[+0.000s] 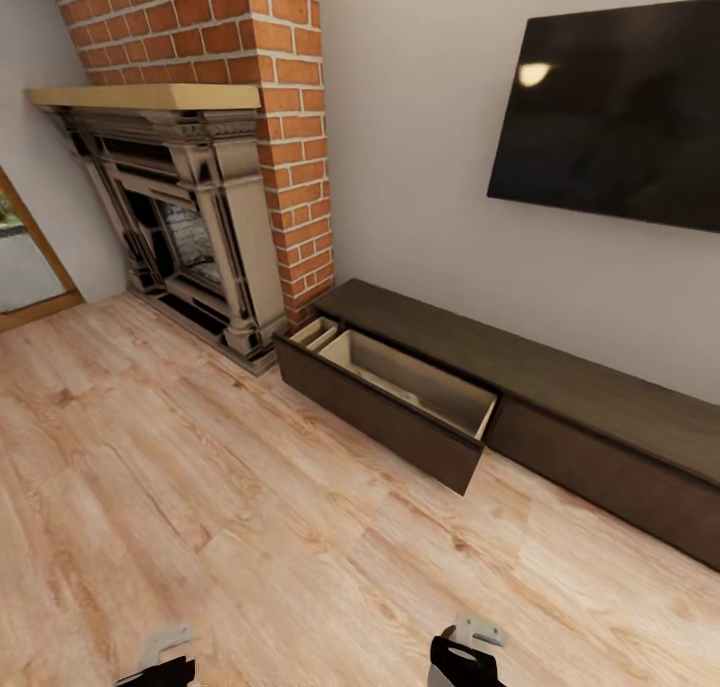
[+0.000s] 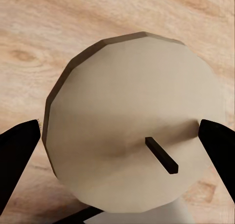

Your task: Place each of the two pumpkins and all three candles from the living room inside a cabinet in the living room (use any cabinet), then make sure every cabinet is closed, and position the cauldron so it is next to a table in the living room.

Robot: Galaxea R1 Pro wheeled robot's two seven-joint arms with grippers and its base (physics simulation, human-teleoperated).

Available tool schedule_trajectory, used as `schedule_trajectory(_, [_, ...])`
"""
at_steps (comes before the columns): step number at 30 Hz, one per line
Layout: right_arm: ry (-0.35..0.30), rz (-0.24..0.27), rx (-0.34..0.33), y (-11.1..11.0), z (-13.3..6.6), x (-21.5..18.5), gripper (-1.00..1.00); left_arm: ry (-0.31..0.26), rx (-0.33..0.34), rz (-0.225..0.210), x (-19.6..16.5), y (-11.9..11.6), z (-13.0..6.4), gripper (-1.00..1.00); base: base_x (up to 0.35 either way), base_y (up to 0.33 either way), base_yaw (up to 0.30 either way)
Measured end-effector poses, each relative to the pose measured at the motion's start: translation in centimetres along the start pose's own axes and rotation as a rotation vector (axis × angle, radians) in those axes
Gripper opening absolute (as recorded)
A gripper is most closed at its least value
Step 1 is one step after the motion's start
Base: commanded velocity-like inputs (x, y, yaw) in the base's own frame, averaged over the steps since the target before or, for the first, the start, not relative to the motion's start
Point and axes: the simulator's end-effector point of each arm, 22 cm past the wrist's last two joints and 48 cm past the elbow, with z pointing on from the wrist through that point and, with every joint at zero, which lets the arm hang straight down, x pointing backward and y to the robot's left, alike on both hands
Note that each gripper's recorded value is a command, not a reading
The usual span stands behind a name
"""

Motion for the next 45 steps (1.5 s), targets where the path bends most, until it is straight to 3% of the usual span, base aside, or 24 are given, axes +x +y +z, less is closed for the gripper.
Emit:
schedule_trajectory(16, [0.007, -0.012, -0.02, 1.4, -0.5, 0.5, -1.0, 0.002, -0.001, -0.001, 0.1, 0.0, 0.0, 1.0, 0.0, 0.0, 0.282])
schedule_trajectory(41, [0.015, -0.015, -0.018, 1.5, -0.3, 0.9, -1.0, 0.017, 0.006, 0.002, 0.9, -0.7, 0.2, 1.0, 0.0, 0.0, 0.282])
schedule_trajectory(45, [0.008, -0.036, -0.022, 1.7, -0.3, 0.9, -1.0, 0.02, 0.008, 0.002, 1.1, -0.9, 0.2, 1.0, 0.0, 0.0, 0.281])
